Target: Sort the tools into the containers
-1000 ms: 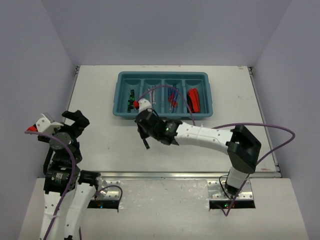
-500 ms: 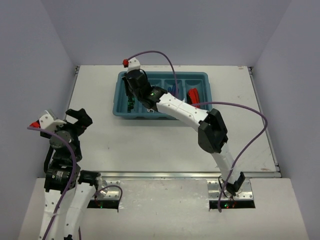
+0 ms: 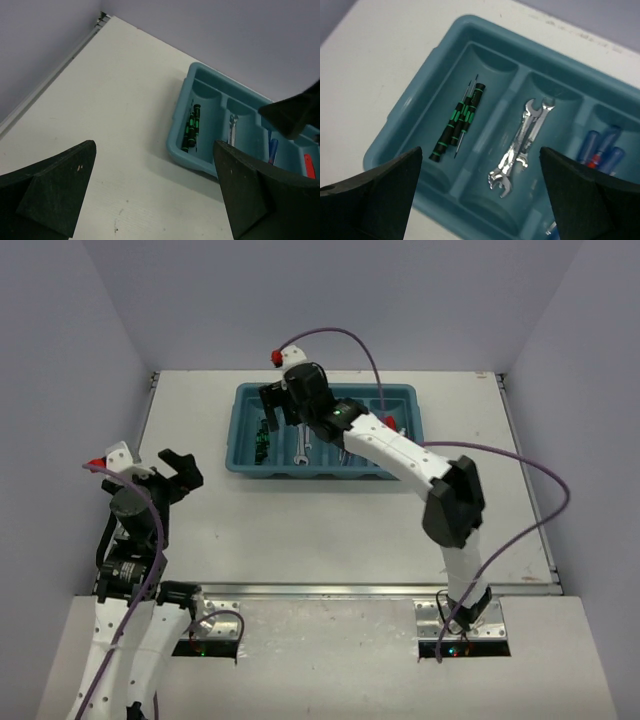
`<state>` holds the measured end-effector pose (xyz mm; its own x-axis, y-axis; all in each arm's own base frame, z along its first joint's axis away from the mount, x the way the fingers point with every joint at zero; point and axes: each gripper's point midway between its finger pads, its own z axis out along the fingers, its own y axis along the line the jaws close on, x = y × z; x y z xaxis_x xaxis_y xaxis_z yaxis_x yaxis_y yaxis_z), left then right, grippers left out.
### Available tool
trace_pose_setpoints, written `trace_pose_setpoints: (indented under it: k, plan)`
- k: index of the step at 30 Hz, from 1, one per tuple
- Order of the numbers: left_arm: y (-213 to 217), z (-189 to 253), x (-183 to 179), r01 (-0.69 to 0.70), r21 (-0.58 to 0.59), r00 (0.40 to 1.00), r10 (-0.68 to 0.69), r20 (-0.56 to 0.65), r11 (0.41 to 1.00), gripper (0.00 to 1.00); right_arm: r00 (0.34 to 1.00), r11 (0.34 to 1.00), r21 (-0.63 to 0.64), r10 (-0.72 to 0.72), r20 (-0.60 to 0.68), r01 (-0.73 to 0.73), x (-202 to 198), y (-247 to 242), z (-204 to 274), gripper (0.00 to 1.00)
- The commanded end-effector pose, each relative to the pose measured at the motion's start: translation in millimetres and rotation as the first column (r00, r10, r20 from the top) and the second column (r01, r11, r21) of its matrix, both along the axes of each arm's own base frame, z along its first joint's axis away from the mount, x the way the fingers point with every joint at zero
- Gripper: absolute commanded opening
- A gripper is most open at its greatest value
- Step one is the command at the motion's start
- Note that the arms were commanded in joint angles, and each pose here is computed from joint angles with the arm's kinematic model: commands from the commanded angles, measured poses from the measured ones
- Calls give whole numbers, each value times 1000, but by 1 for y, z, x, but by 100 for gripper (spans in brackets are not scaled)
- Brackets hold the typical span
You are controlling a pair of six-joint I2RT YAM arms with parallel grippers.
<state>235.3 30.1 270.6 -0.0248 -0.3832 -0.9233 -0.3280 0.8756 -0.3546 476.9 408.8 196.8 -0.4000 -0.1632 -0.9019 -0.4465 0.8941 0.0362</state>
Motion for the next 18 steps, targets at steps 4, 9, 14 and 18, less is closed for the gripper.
trace_pose_setpoints:
  k: [4, 9, 14, 18]
  plan:
    - [-47, -5, 26, 278, 42, 960, -277, -44, 960, 100, 976, 985, -103, -120, 183, 140, -134, -178, 124, 99]
    - [-56, 13, 22, 331, 64, 943, -329, -45, 941, 100, 938, 946, -97, -285, 200, 308, -213, -289, 92, 99]
    - [-61, 28, 11, 343, 73, 939, -342, -19, 937, 100, 917, 926, -63, -358, 175, 373, -259, -341, 67, 99]
    - [-48, 15, 13, 271, 97, 962, -272, 3, 958, 100, 914, 930, 10, -362, 185, 366, -280, -359, 71, 99]
